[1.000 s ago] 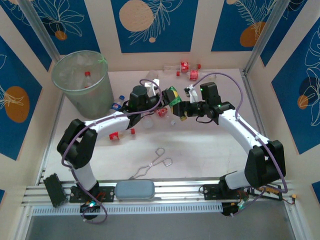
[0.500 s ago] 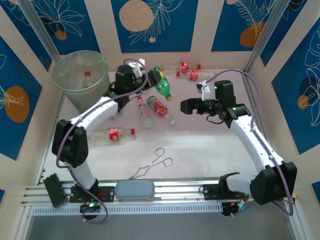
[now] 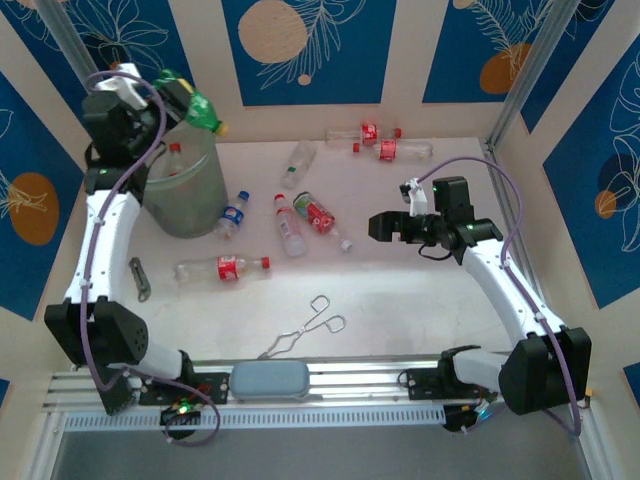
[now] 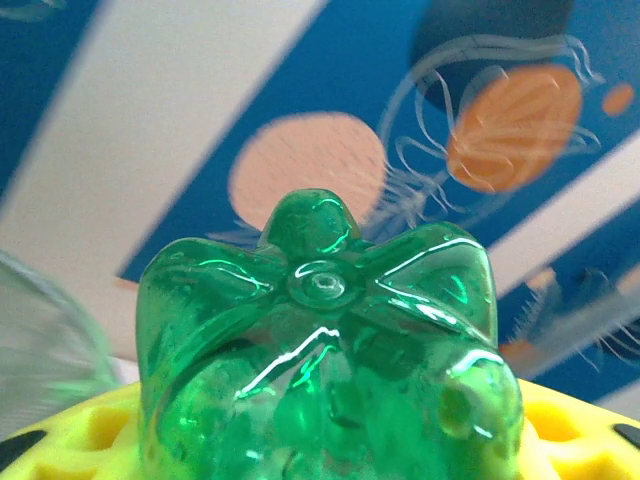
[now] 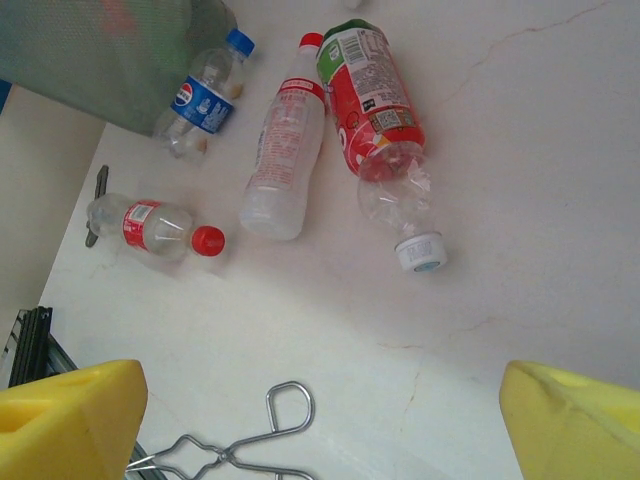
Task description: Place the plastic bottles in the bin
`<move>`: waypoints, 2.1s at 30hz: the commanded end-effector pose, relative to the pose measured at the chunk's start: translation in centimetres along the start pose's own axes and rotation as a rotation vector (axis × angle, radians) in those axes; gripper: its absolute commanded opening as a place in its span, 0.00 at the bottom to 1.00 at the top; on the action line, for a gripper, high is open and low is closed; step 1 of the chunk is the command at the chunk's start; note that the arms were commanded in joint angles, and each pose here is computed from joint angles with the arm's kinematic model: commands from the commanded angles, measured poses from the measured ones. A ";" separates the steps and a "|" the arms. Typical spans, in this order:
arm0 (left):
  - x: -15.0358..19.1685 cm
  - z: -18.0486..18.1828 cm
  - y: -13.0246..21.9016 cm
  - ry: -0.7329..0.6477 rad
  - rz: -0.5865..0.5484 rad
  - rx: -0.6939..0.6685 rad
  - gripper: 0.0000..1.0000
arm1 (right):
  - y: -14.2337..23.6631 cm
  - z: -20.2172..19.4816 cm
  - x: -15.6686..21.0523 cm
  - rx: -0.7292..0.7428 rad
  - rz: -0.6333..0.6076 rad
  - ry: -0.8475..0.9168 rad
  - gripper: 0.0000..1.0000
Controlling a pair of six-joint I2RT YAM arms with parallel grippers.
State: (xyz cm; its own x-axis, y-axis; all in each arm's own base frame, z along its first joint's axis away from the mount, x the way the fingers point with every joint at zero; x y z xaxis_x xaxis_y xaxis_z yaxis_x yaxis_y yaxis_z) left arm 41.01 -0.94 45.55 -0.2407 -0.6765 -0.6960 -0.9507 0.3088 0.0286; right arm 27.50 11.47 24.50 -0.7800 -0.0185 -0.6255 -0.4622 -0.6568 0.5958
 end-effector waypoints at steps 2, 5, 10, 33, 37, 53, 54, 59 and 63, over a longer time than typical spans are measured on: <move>-2.1 3.3 1.6 -0.087 -0.058 -0.195 0.00 | 0.4 0.5 -0.7 -0.026 -0.020 0.027 0.91; -3.0 5.3 2.0 -0.132 -0.067 -0.294 0.00 | 0.7 0.7 -0.9 -0.026 -0.036 0.028 0.91; -2.7 8.4 0.6 -0.196 0.000 -0.420 0.00 | 1.1 1.0 -1.4 -0.034 -0.062 0.032 0.91; 7.4 16.6 -4.5 -0.314 0.522 -0.473 0.00 | 0.6 0.0 -0.5 0.012 -0.036 -0.013 0.90; 8.8 17.5 -4.9 -0.299 0.558 -0.458 0.00 | 0.6 0.0 -0.5 0.013 -0.040 -0.020 0.90; 12.1 20.0 -5.9 -0.269 0.635 -0.462 0.28 | 1.8 -2.5 -3.5 0.102 -0.175 -0.175 0.88; 12.2 20.0 -5.9 -0.269 0.638 -0.462 0.32 | 1.8 -2.8 -3.8 0.107 -0.180 -0.194 0.88; 12.2 19.9 -5.8 -0.274 0.638 -0.458 0.48 | 1.9 -4.0 -4.6 0.129 -0.216 -0.264 0.88; 11.8 19.4 -5.7 -0.280 0.628 -0.452 0.62 | 1.8 -4.6 -5.2 0.147 -0.246 -0.291 0.88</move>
State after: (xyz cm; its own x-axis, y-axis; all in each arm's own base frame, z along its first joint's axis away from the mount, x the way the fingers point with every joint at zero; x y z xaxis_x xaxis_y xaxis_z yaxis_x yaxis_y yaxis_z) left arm 47.32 3.12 22.91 -0.7544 -0.2778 -0.5947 -0.6513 0.2041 0.7309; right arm 31.55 7.23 24.53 -0.7631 0.3006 -0.5721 -0.6342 -0.5188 0.5733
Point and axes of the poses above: each hand's point on the last joint's axis, 136 mm out from that joint toward the fingers, its own y axis back along the fingers, its own z axis along the line the jaws close on, x = y × z, the point moved 6 cm from there along y, back along the fingers, and after that the axes turned 5 degrees about y, right-handed, at the moved point
